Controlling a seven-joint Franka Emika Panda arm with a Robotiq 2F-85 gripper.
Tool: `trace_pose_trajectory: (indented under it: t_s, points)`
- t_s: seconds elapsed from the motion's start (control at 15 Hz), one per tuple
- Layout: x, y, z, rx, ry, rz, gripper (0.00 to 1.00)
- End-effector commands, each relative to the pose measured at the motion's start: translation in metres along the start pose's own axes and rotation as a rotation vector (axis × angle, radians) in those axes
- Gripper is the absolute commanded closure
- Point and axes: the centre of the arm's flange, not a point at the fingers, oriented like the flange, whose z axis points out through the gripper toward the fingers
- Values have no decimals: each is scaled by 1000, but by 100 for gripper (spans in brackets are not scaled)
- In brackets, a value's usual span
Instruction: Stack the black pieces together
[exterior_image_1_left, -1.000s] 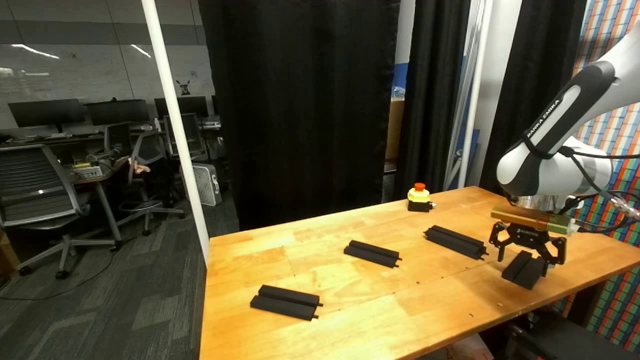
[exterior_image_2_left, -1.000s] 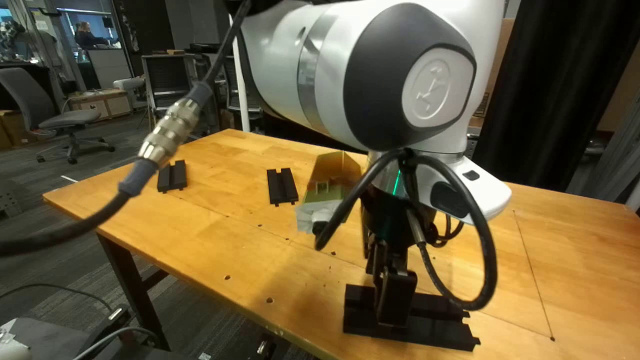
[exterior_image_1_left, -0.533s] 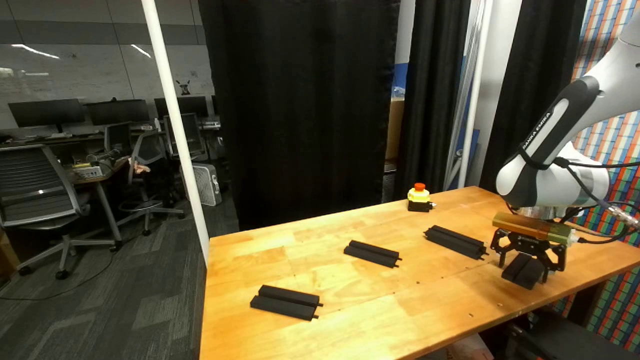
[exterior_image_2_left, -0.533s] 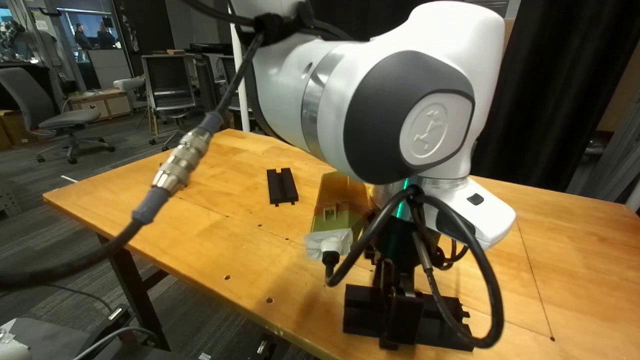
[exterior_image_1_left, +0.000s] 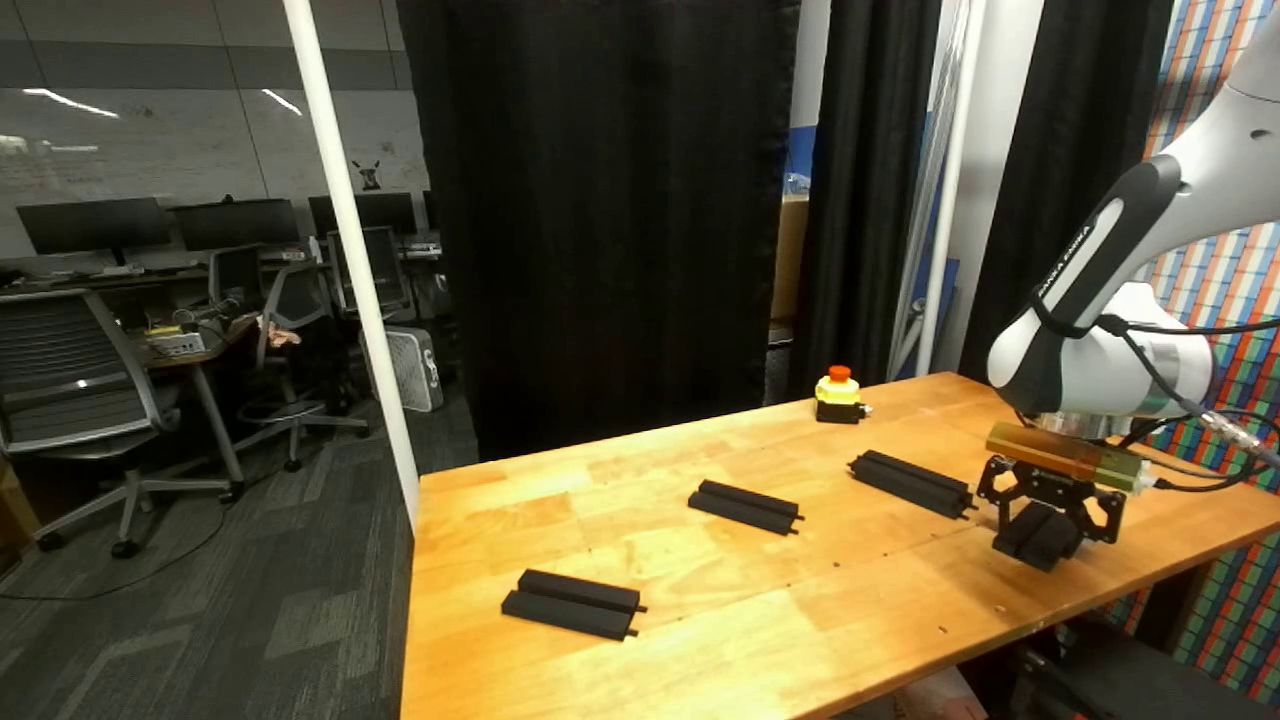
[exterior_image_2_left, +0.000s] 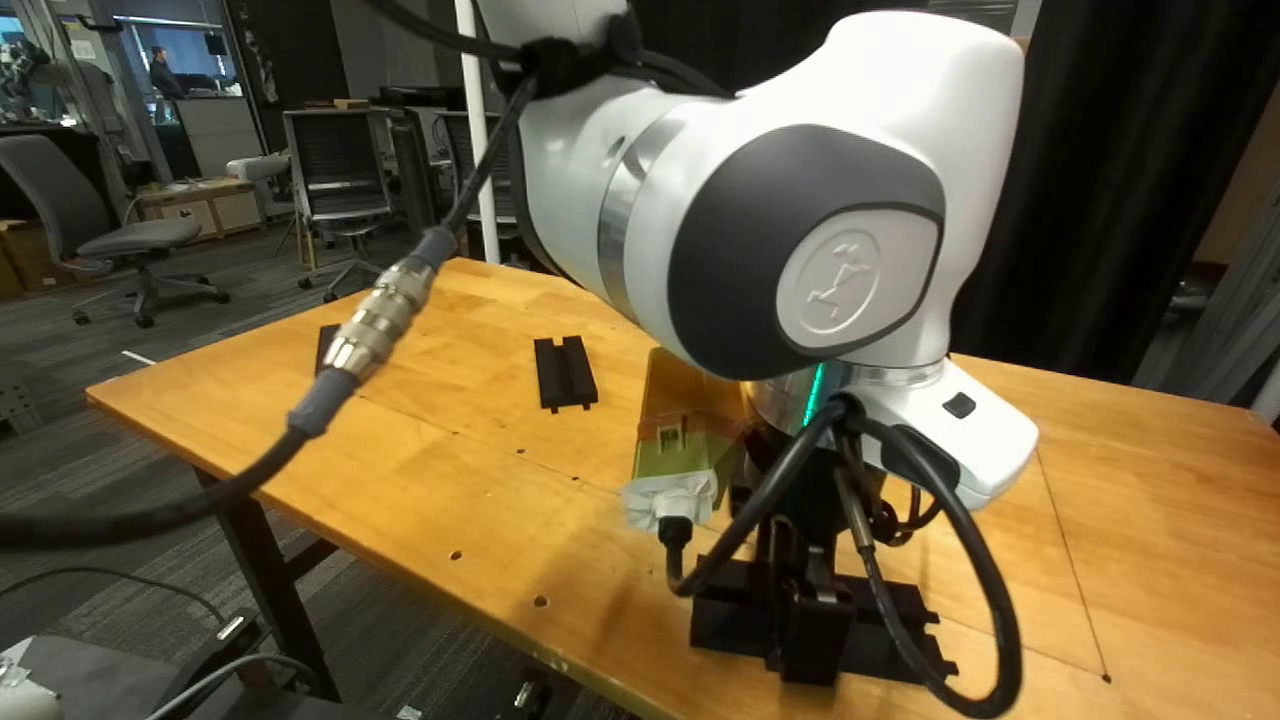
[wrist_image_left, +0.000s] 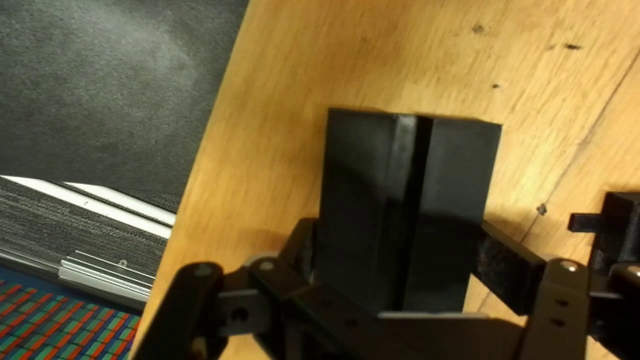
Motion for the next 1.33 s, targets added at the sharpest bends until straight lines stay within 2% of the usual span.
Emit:
trace_pose_trajectory:
  t_s: [0.0, 0.4, 0.67, 0.93, 1.27]
  points:
    - [-9, 12, 4, 33, 12, -37, 47]
    - [-3, 11, -31, 13, 30, -166, 53]
    - [-1, 3, -62, -42, 85, -349, 53]
    - [1, -24, -98, -94, 141, -552, 53]
    - [12, -78, -122, -69, 169, -830, 53]
